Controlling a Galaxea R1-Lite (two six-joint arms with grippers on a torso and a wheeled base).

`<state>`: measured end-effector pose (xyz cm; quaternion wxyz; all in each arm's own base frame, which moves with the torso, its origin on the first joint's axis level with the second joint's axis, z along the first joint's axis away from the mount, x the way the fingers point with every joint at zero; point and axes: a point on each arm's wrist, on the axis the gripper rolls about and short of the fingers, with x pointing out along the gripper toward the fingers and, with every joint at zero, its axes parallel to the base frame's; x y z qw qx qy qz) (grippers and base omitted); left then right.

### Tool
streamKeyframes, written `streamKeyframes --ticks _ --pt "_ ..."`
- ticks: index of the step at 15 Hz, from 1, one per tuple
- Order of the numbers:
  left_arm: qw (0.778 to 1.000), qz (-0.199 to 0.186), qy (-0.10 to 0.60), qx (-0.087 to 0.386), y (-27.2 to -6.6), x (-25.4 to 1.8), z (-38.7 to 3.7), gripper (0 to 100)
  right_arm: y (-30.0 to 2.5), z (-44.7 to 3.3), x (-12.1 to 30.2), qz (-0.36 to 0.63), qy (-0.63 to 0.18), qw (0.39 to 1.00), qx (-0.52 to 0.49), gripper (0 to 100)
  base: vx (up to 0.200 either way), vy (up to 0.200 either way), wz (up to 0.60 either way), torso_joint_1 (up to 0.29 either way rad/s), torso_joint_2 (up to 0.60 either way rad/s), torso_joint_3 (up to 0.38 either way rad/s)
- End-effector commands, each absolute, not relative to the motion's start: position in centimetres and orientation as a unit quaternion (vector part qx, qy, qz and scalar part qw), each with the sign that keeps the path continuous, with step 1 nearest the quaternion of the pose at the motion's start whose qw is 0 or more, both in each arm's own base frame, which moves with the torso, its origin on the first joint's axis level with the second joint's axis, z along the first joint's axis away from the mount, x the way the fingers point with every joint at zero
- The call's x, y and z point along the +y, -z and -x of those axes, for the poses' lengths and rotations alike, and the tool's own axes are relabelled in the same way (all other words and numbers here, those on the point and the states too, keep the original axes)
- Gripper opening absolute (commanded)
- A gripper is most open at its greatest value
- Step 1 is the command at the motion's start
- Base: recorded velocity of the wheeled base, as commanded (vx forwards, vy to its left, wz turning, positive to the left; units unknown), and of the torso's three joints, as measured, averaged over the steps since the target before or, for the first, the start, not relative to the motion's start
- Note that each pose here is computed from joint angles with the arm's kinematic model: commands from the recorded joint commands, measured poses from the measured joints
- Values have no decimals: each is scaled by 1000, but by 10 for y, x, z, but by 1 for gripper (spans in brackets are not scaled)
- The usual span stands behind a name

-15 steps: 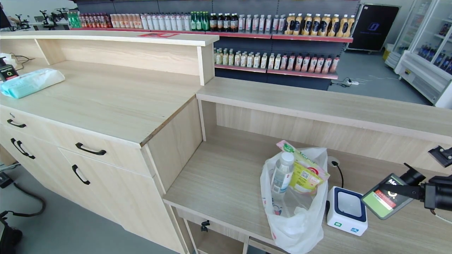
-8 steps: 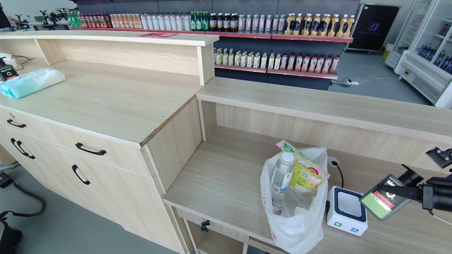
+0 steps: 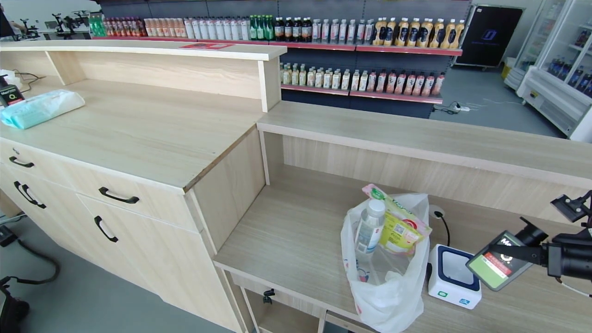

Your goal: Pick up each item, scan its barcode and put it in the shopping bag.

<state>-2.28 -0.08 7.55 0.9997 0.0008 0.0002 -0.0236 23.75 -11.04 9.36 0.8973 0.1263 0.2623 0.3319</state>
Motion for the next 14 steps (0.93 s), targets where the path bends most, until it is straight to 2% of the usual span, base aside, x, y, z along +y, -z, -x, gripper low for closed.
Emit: streamKeyframes --ticks 1,14 --pt "1000 -1 24 1 -76 -1 23 100 -90 -242 -108 -123 -339 895 262 0 0 0 0 0 0 0" --pt "1000 -1 24 1 -76 -1 23 100 -73 -261 -110 -115 -350 893 259 0 0 0 0 0 0 0"
